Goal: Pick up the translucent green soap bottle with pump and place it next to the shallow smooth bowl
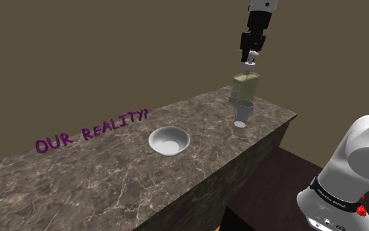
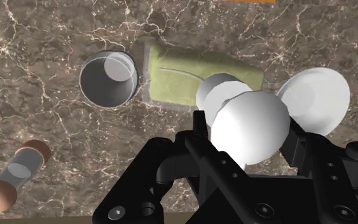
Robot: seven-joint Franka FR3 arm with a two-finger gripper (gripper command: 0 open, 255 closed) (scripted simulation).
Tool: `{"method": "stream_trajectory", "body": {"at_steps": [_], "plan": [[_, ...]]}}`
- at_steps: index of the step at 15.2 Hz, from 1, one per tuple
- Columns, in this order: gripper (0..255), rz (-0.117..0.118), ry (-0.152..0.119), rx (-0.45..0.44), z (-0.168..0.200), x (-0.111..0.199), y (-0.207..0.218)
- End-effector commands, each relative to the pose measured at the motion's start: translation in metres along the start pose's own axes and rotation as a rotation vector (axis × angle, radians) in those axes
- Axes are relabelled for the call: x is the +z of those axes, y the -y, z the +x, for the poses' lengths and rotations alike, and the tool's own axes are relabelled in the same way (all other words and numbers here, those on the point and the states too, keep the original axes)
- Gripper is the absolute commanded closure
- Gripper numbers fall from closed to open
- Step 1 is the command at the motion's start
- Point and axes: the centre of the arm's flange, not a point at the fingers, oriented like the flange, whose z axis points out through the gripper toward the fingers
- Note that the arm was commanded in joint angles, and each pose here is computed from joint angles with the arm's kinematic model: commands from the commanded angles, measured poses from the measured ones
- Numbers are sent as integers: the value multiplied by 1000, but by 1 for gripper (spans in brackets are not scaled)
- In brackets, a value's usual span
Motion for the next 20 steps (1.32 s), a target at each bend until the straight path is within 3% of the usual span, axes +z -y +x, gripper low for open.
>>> {"method": "stream_trajectory", "body": {"at_steps": [1,20], "plan": [[255,0,0,2,-6,-2,27],[255,0,0,2,-33,-24,276]]}}
